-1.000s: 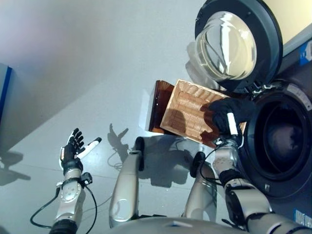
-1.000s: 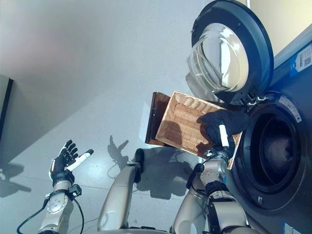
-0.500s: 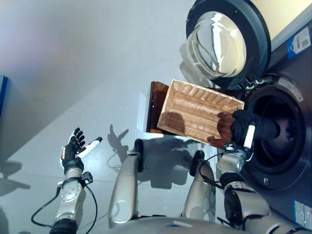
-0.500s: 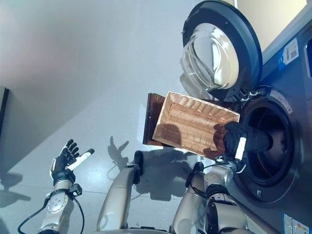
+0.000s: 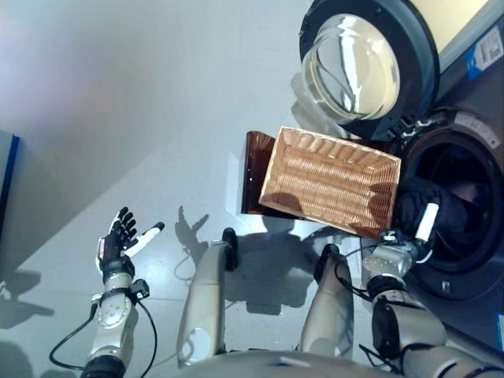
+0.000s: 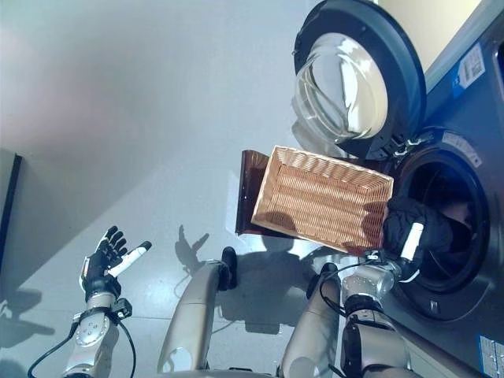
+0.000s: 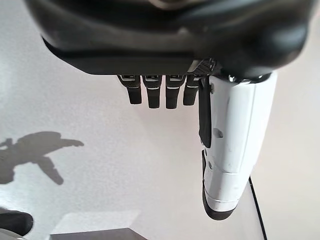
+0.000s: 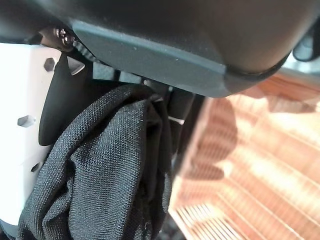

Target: Pick up the clothes and place them into the washing machine

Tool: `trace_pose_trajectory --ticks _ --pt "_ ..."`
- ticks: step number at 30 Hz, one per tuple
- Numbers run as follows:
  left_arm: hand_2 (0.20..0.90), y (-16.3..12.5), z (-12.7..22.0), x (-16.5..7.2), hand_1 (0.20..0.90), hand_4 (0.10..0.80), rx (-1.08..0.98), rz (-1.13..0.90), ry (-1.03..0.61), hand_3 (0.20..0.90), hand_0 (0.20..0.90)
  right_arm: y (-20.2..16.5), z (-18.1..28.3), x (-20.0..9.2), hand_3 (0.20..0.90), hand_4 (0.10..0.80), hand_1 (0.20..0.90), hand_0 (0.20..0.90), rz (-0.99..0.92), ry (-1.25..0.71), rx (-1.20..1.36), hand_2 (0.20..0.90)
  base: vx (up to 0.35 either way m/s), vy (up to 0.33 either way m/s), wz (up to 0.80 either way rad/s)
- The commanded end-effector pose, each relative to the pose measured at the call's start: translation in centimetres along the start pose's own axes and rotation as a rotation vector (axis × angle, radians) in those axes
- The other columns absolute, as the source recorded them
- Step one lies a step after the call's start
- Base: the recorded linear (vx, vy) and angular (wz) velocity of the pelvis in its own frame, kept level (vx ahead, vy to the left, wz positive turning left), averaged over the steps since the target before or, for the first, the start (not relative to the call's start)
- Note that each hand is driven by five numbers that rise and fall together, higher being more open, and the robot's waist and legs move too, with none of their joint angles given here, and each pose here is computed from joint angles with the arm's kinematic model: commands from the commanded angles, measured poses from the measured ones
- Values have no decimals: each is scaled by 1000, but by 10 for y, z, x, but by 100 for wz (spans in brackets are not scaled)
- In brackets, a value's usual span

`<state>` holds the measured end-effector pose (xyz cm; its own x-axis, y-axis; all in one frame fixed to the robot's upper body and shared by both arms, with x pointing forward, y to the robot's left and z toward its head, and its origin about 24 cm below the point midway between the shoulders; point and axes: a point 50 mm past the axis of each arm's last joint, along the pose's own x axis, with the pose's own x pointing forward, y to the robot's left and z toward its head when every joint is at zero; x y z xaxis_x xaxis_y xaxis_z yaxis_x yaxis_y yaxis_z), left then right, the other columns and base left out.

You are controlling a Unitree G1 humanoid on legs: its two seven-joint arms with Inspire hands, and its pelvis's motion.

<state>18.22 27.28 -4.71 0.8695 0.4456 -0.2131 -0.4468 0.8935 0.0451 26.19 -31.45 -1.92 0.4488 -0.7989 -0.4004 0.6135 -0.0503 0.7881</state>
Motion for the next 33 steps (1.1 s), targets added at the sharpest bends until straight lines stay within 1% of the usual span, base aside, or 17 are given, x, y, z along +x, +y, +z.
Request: trace_pose_trajectory --ticks 1,6,11,14,19,22,25,26,30,31,33 --pt "900 33 23 1 900 800 35 96 -135 900 900 25 51 17 200 300 200 200 89 -218 -3 200 -40 -7 -1" --pt "900 41 22 -1 900 800 53 116 -129 900 900 41 61 20 200 300 200 200 130 -256 -8 200 -24 -18 -1" --pt "900 42 22 -1 900 800 56 113 -127 900 900 46 66 22 200 300 200 200 139 -265 -25 200 -28 -2 2" --pt "900 49 24 -2 900 800 69 127 -132 900 900 60 78 26 200 300 200 200 156 -292 -55 200 70 -23 0" --pt "900 51 29 -2 900 800 86 111 -147 900 900 74 108 34 200 300 200 200 113 -376 9 200 -31 -4 -3" --pt "900 52 30 -2 900 800 82 111 -150 900 900 83 116 34 200 300 200 200 118 -394 31 200 5 2 -8" --pt "900 54 30 -3 900 800 84 109 -145 900 900 96 130 35 200 300 200 200 141 -429 29 200 7 -4 11" --pt "900 55 31 -4 900 800 82 106 -148 900 900 107 136 34 200 300 200 200 172 -445 22 200 4 -6 21" --pt "900 55 29 -5 900 800 79 104 -142 900 900 121 141 31 200 300 200 200 214 -460 28 200 -39 0 -13" --pt "900 56 30 -5 900 800 80 106 -143 900 900 130 144 29 200 300 200 200 244 -470 30 200 6 1 13" --pt "900 56 30 -5 900 800 78 106 -144 900 900 133 143 27 200 300 200 200 258 -473 33 200 52 -4 6"
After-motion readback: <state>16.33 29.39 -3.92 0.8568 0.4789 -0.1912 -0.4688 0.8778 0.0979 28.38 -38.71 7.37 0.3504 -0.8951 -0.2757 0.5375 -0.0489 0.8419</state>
